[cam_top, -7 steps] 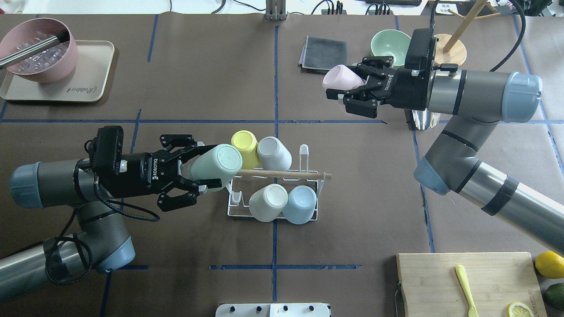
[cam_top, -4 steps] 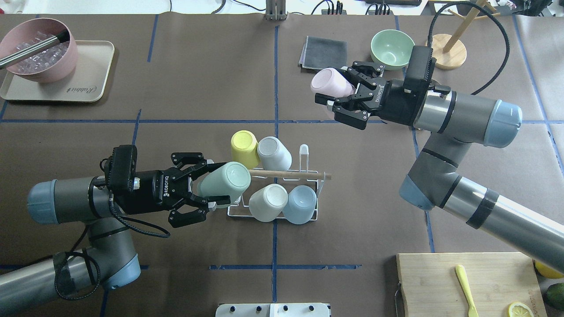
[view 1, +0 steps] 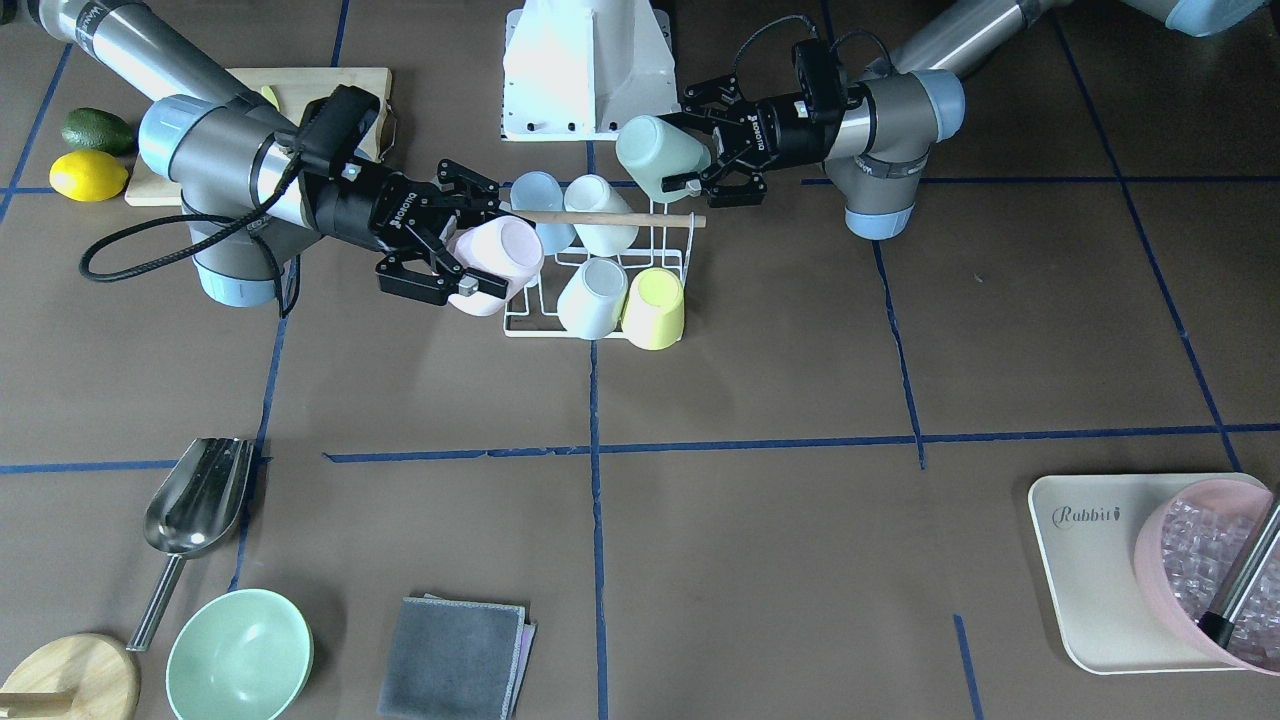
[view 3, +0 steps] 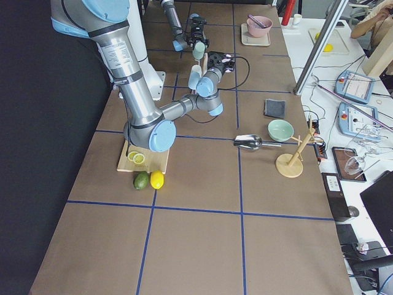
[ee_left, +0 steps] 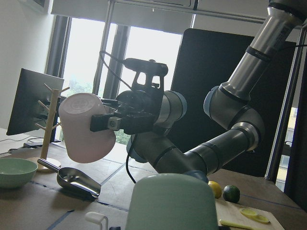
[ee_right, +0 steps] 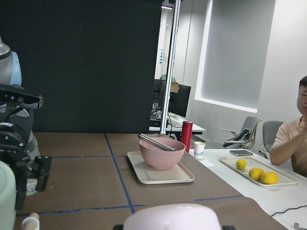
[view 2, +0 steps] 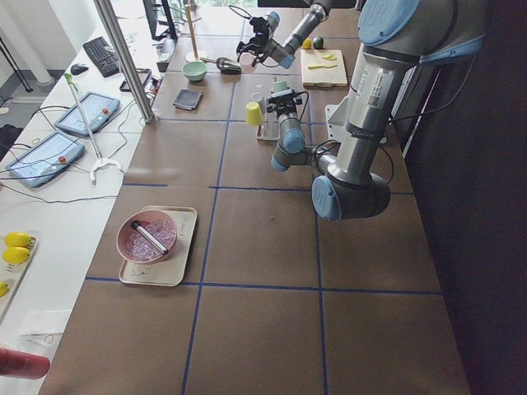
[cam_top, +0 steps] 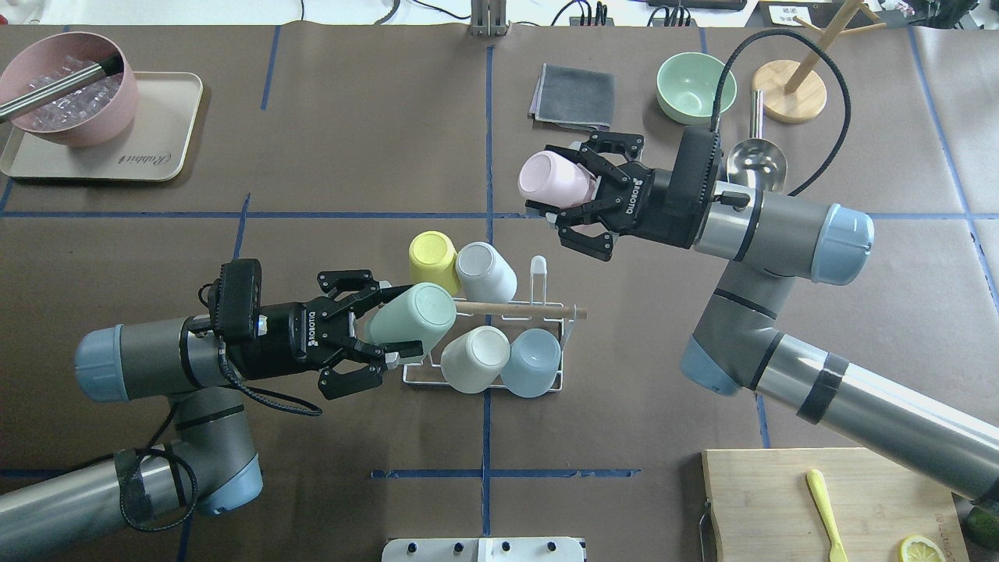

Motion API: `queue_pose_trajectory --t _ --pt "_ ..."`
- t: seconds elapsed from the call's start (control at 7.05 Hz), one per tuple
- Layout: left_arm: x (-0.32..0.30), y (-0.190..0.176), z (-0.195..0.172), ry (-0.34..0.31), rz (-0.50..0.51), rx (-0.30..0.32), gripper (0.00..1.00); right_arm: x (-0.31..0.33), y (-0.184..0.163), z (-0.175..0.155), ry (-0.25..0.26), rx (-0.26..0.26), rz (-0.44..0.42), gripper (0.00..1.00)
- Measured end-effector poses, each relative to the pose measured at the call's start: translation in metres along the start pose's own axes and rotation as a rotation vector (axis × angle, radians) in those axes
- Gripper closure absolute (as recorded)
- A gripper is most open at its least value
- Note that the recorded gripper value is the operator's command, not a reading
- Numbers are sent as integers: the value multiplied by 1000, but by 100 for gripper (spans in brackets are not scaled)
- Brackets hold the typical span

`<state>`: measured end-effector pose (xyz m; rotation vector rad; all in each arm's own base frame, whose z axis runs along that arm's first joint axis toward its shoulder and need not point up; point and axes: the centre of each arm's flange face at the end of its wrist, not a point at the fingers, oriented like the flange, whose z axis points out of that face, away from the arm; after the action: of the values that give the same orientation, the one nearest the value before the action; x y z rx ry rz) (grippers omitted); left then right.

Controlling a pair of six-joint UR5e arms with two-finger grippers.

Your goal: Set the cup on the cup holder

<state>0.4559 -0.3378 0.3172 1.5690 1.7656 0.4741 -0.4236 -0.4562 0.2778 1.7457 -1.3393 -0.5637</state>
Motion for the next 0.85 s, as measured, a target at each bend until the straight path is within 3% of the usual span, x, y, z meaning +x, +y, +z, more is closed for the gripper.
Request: queue_pose_trajectory --t 0.43,0.57,0.85 --pt "1 14 0 -6 -10 -17 85 -23 17 31 -38 -21 -2 100" --pt "3 16 -1 -4 -12 -19 75 -33 26 33 -52 -31 4 100" --pt "4 19 -5 0 -12 -14 24 -54 41 31 -79 -46 20 100"
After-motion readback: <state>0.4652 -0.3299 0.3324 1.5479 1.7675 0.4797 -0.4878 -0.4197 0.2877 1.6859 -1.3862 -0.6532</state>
